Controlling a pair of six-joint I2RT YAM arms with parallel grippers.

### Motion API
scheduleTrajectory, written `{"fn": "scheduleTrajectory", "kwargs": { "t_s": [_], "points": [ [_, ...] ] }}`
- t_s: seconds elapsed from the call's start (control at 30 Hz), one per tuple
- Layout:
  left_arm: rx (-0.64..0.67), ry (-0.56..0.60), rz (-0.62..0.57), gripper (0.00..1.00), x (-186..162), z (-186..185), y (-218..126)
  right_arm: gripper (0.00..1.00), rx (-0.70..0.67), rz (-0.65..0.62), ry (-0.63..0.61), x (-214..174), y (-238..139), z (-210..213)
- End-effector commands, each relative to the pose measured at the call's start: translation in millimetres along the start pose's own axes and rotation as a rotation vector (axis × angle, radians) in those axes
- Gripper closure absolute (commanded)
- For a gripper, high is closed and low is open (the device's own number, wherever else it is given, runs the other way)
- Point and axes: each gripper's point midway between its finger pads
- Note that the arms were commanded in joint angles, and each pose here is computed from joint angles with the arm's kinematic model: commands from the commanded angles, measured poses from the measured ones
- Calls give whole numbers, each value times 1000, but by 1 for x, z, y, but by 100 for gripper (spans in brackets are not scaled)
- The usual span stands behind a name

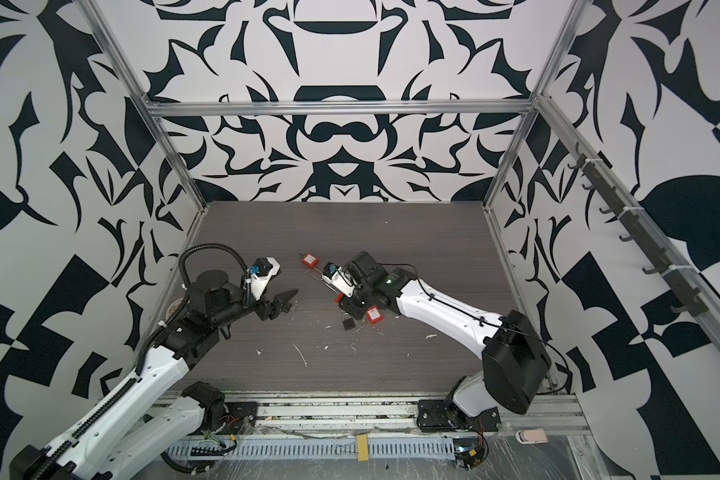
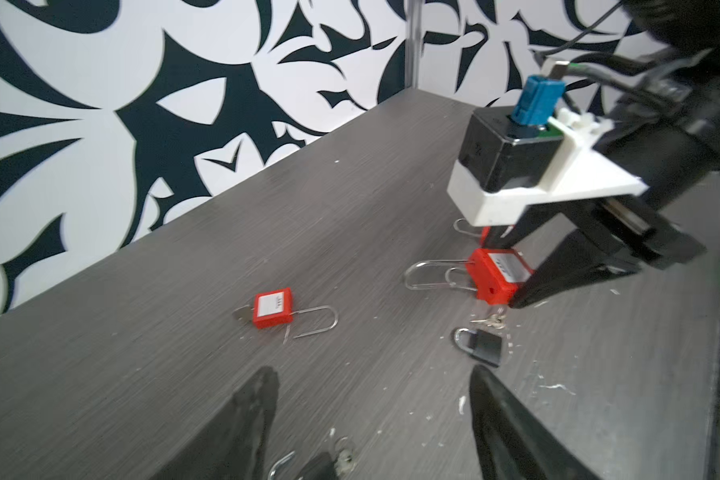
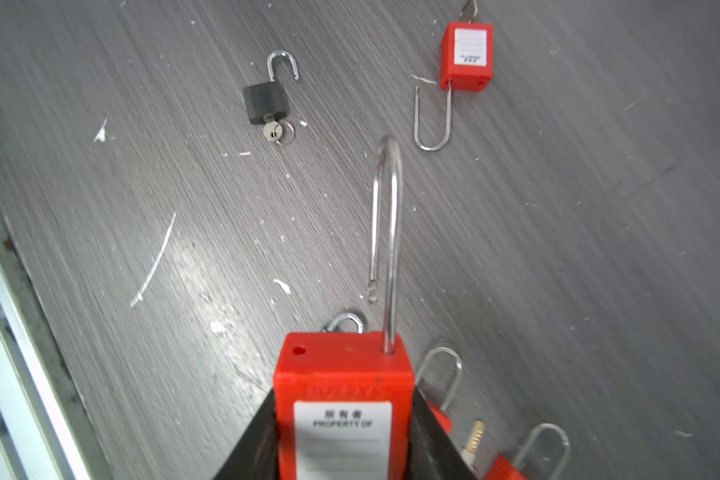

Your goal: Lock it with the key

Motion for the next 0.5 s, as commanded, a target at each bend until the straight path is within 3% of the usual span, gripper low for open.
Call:
{"fn": "scheduleTrajectory", "kwargs": {
  "t_s": [0.0, 0.2, 0.47],
  "points": [
    [-149, 115, -24, 30, 4, -24, 0, 77, 67, -110, -188, 20, -16, 10],
    [-298, 241, -45, 37, 2, -48, -2, 79, 127, -95, -216, 14, -27, 13],
    [-429, 240, -22, 40, -5, -59, 10, 79, 222, -111, -282, 9, -41, 32]
  ]
}}
Point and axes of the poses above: each gripper's point midway between its finger pads, its own y axis out along the fingers, its own z axis along the line the jaws close on, x = y × z, and after that the axes turned 6 degrees about y, right-handed
